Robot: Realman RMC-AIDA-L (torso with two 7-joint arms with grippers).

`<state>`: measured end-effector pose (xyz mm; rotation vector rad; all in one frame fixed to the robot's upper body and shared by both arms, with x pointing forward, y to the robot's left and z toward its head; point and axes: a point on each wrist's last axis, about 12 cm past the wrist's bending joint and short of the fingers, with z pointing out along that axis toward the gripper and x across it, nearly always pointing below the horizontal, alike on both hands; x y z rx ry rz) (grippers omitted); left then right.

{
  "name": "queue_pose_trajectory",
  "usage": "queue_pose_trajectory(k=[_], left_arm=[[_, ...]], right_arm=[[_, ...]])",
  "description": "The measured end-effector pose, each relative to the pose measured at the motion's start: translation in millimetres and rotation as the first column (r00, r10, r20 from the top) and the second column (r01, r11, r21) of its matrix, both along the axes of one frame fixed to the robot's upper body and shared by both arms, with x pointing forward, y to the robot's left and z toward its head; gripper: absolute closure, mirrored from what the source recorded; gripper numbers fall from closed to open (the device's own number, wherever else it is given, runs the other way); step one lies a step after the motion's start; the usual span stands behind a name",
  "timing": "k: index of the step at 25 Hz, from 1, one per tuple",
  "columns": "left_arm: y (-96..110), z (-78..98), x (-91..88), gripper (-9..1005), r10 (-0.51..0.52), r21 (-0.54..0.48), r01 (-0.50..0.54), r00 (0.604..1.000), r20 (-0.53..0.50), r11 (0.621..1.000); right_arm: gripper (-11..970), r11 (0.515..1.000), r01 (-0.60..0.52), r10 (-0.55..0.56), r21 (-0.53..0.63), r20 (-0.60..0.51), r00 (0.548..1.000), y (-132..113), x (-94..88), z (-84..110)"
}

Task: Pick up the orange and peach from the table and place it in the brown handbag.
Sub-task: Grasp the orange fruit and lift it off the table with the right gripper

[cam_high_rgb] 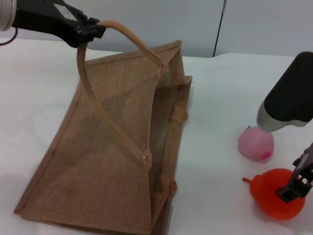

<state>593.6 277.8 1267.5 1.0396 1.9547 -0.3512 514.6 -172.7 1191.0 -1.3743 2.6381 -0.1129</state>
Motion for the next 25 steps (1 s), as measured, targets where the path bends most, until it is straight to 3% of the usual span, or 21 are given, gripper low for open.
queue_pose_trajectory(k=[12,25], left_arm=[[1.3,-8.5,3.0,873,0.009,-0.014,-0.009,1.0,-0.02,1.0],[1.1,-14.7,5.8,873,0.011,-0.026,-0.013,0.999,-0.04,1.0]], right_arm=[[201,1.0,0.016,-0.017,-0.026,-0.07,0.997,-2.9,11.3,-22.8],[205,1.0,-0.008,0.007,-0.018,-0.05,0.999,3.3,18.0,-21.0]])
